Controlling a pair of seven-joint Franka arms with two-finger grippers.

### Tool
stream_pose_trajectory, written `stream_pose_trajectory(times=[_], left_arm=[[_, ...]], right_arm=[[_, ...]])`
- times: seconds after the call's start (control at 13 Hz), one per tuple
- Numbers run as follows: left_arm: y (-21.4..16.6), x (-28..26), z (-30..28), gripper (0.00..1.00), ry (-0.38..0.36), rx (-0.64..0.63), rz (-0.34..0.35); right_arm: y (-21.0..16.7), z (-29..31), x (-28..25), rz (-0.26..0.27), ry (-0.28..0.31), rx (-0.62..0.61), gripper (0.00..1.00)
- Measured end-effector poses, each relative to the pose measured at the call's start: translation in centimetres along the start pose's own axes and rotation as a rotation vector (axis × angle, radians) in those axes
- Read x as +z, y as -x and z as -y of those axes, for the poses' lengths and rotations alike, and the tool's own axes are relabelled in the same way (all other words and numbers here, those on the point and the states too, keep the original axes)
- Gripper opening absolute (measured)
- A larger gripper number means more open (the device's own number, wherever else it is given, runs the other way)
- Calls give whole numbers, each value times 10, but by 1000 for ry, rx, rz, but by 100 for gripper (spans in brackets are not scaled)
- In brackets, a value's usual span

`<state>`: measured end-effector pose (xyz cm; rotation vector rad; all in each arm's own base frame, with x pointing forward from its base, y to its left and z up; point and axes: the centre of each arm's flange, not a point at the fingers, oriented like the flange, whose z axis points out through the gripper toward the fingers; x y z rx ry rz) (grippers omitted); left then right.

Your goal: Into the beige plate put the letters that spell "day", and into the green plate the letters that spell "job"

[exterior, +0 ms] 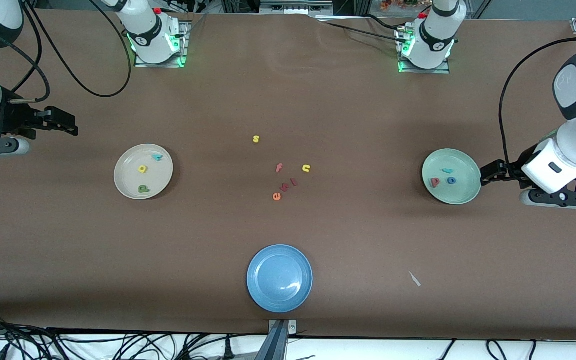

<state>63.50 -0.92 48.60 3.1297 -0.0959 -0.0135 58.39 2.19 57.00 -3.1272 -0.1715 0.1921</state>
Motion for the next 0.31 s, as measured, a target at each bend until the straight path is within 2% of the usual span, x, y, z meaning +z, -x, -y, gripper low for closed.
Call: stream_pose_trajectory(times=[0.31], left_arm=[[0,-4,-3,100,1,6,1]], right_arm=[[0,0,0,1,0,-4,100]])
